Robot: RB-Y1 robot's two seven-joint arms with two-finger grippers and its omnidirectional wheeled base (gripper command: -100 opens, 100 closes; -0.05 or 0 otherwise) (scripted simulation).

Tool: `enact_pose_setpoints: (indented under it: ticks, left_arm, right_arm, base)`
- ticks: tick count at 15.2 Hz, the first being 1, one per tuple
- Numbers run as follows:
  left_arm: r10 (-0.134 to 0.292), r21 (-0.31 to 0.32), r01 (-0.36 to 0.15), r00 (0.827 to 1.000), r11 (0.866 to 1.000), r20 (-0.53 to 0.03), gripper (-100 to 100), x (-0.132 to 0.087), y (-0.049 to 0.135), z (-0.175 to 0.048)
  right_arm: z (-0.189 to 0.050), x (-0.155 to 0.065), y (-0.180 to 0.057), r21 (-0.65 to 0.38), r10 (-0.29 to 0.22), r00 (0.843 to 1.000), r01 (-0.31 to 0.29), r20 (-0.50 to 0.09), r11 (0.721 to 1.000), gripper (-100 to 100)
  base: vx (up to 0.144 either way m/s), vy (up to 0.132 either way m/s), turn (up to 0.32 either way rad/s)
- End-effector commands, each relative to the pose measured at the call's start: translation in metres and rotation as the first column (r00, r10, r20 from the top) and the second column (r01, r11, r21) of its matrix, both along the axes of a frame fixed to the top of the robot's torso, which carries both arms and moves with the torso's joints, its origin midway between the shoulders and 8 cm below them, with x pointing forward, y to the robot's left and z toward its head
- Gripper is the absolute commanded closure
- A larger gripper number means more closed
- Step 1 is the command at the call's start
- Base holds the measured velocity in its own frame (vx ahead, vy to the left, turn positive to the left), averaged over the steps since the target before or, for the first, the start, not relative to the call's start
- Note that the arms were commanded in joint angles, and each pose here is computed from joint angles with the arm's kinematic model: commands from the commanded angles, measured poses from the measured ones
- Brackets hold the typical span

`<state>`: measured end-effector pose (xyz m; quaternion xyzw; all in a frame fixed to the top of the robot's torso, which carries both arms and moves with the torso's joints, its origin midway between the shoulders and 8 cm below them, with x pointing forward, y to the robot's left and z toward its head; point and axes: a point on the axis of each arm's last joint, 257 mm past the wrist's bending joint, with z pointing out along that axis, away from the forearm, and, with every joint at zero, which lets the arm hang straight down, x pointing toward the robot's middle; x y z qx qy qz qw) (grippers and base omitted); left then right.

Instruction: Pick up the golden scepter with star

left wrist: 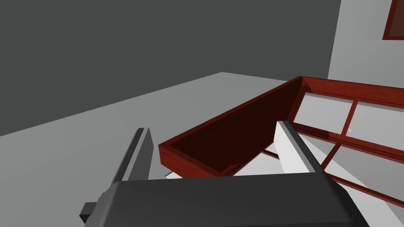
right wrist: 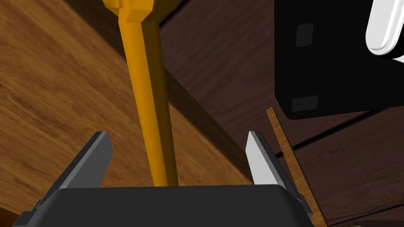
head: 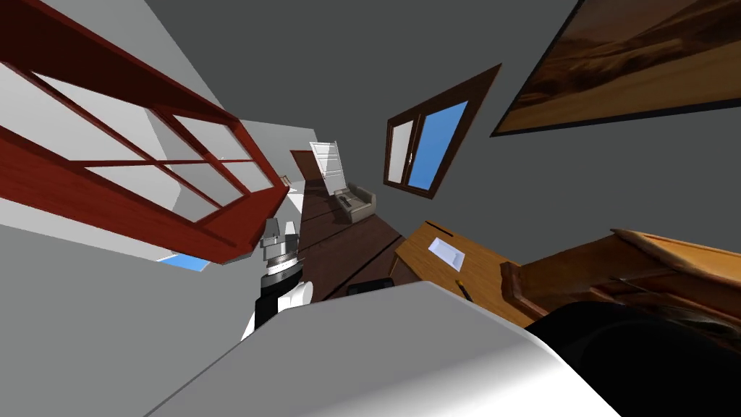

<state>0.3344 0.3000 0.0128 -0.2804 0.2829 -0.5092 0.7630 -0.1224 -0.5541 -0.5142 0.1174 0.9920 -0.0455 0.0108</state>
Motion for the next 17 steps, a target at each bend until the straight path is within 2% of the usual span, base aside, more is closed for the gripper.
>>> enact_pose_setpoints:
  ticks: [1,3,4,8,10,11,15,17]
  left_arm:
    - [0.000,0.000,0.000,1.000,1.000,0.000,0,0.000,0.000,0.000]
    - [0.000,0.000,0.000,1.000,1.000,0.000,0,0.000,0.000,0.000]
    - [0.000,0.000,0.000,1.000,1.000,0.000,0,0.000,0.000,0.000]
    - [0.000,0.000,0.000,1.000,1.000,0.000,0,0.000,0.000,0.000]
    - [0.000,0.000,0.000,1.000,1.000,0.000,0,0.000,0.000,0.000]
    - [0.000,0.000,0.000,1.000,1.000,0.000,0,0.000,0.000,0.000]
    - [0.000,0.000,0.000,1.000,1.000,0.000,0,0.000,0.000,0.000]
    - [0.000,0.000,0.000,1.000,1.000,0.000,0,0.000,0.000,0.000]
  right_arm:
    - [-0.006,0.005,0.004,0.001,0.010,1.000,-0.010,-0.003,1.000,-100]
    - [-0.011,0.011,0.011,0.010,0.013,1.000,-0.013,0.002,1.000,-100]
    - [-0.007,0.007,0.007,0.006,0.011,1.000,-0.011,0.001,1.000,-100]
    - [-0.025,0.000,0.019,0.000,-0.003,1.000,0.003,-0.005,1.000,-100]
    - [-0.024,0.001,0.019,0.001,-0.002,1.000,0.002,-0.004,1.000,-100]
    - [-0.025,0.001,0.019,0.000,-0.003,1.000,0.003,-0.005,1.000,100]
    - [-0.026,0.002,0.022,0.007,-0.003,1.000,0.003,-0.002,1.000,100]
    - [-0.015,0.004,0.012,0.003,0.005,1.000,-0.005,-0.001,1.000,100]
  base:
    - [-0.010,-0.136,0.234]
    - [-0.013,-0.138,0.128]
    - [-0.011,-0.076,0.044]
    - [0.004,-0.034,0.049]
    - [0.007,-0.020,0.028]
    - [0.002,-0.006,0.001]
    - [0.001,0.003,0.000]
    - [-0.005,0.023,-0.059]
